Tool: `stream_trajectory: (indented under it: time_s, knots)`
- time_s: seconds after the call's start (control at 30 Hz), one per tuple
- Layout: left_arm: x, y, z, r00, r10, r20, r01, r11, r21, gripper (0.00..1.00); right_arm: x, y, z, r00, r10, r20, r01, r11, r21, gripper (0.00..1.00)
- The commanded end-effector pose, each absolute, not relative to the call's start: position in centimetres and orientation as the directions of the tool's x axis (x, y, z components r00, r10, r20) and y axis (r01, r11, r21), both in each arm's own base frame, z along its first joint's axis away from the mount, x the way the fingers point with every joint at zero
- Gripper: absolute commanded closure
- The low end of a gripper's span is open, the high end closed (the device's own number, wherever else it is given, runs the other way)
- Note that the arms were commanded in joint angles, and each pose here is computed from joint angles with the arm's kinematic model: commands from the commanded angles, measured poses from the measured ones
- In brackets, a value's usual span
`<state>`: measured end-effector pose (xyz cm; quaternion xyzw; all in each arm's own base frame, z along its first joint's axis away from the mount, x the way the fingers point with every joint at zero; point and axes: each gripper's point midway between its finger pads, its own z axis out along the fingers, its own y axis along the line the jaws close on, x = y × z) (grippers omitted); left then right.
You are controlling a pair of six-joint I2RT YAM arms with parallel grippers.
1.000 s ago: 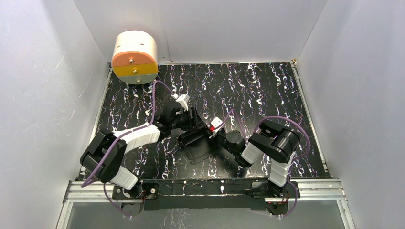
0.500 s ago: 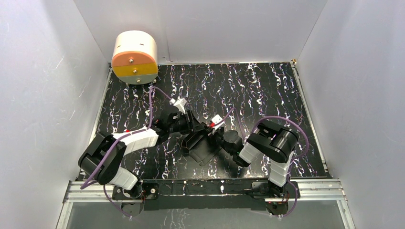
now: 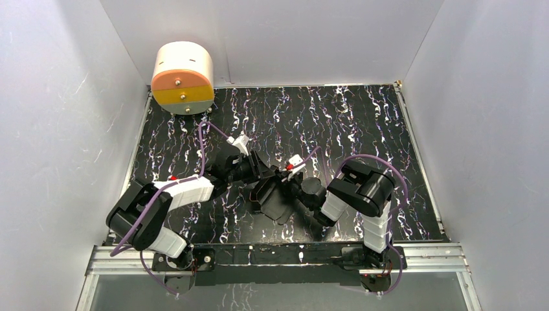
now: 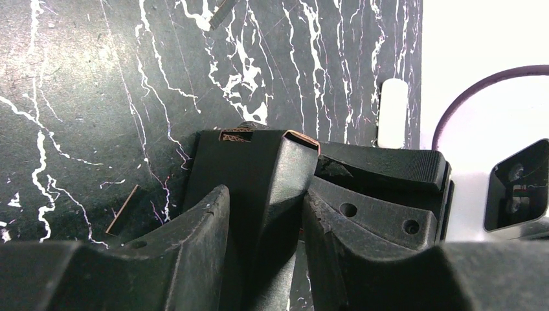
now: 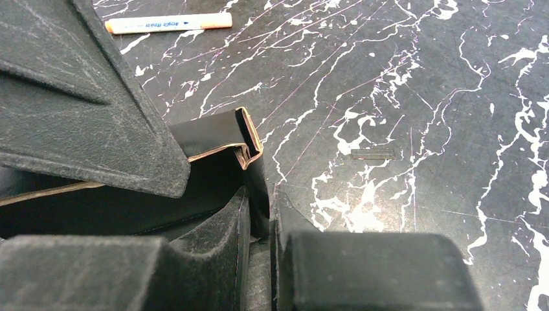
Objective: Fold the paper box
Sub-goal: Fold the paper box at the center of the board.
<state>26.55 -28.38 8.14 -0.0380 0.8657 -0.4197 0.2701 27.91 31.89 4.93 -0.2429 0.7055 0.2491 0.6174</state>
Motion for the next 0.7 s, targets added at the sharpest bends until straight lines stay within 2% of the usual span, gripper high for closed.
stream_trajectory:
  time_s: [0.0, 0.17, 0.43, 0.67]
  knots:
    - [22.5, -30.3, 8.2, -0.934, -0.195, -0.301, 0.151, 0.547, -0.823, 0.62, 29.9, 32.3, 9.2, -0.03, 0.114, -0.993, -0.62, 0.777, 0.109, 0.9]
    - [22.1, -31.6, 9.2, -0.938, -0.158, -0.308, 0.189, 0.509, -0.84, 0.63, 29.0, 34.2, 9.2, 0.032, 0.054, -0.998, -0.718, 0.696, 0.015, 0.87]
    - [21.9, -31.9, 10.5, -0.933, -0.14, -0.331, 0.229, 0.48, -0.847, 0.67, 27.6, 34.9, 8.1, 0.141, -0.046, -0.989, -0.784, 0.604, -0.14, 0.84]
    - [23.2, -30.3, 8.4, -0.922, -0.171, -0.347, 0.199, 0.561, -0.804, 0.75, 26.6, 33.6, 8.6, 0.144, 0.021, -0.989, -0.8, 0.591, -0.104, 0.85]
